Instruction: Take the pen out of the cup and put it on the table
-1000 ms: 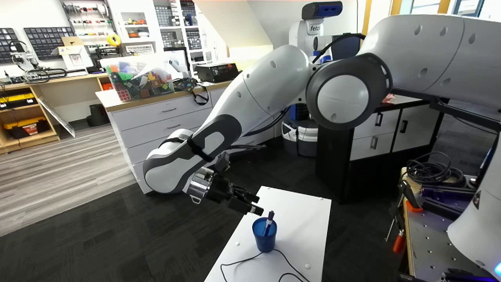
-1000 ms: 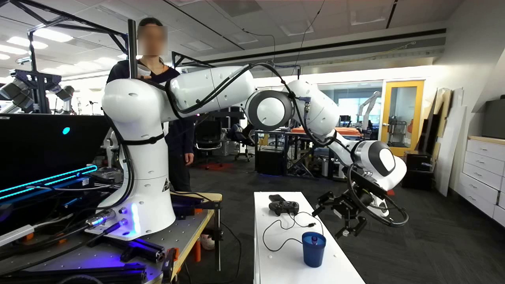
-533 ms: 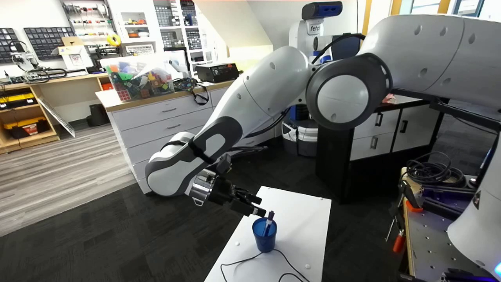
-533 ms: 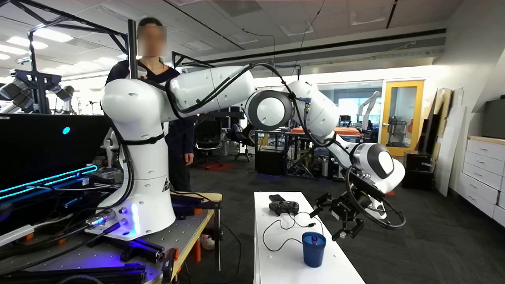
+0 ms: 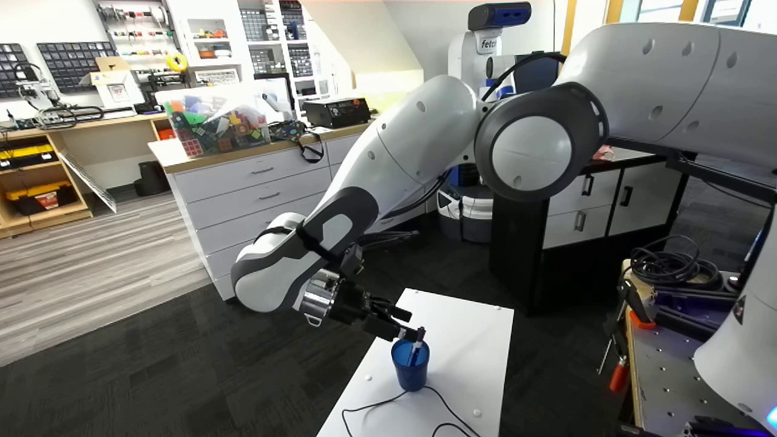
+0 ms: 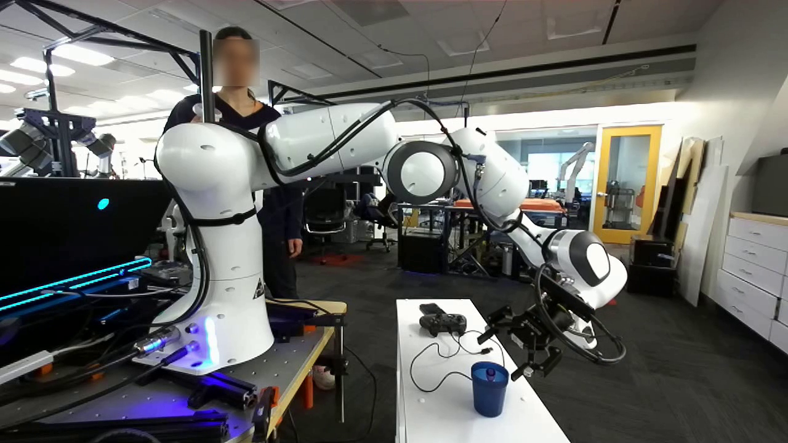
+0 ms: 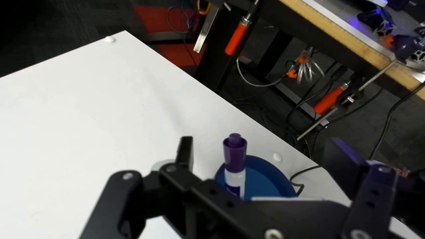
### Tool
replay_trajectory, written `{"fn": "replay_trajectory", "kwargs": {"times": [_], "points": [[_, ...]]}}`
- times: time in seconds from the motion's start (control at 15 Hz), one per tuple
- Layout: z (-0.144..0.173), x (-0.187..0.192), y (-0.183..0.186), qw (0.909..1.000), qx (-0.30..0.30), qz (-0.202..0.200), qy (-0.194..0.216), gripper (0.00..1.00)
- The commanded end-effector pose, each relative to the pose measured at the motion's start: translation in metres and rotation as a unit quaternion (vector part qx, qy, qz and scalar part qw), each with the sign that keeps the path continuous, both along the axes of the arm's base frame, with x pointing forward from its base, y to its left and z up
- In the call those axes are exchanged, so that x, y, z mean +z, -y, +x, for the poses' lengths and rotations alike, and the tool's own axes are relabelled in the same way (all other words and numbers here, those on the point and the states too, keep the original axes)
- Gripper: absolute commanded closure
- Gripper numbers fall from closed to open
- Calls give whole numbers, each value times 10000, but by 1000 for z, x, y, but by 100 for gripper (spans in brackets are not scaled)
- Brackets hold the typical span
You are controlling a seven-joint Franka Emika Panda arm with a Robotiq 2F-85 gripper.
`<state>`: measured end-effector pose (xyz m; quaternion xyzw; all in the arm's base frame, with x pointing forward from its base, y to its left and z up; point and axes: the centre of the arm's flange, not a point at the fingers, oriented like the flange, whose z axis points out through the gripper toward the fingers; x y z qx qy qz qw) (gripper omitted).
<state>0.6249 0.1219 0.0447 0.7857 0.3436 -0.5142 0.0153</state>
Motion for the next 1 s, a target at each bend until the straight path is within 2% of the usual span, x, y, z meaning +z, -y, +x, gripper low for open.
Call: {"fn": "replay_trajectory", "kwargs": {"times": [0.0,0.53,0.93], "points": [[-22,1,6,9999,-137,-36,82,0],[-27,-12,13,9987,-51,-286,422,0],[-29,-8,19,9985,-234,-409,278,0]]}}
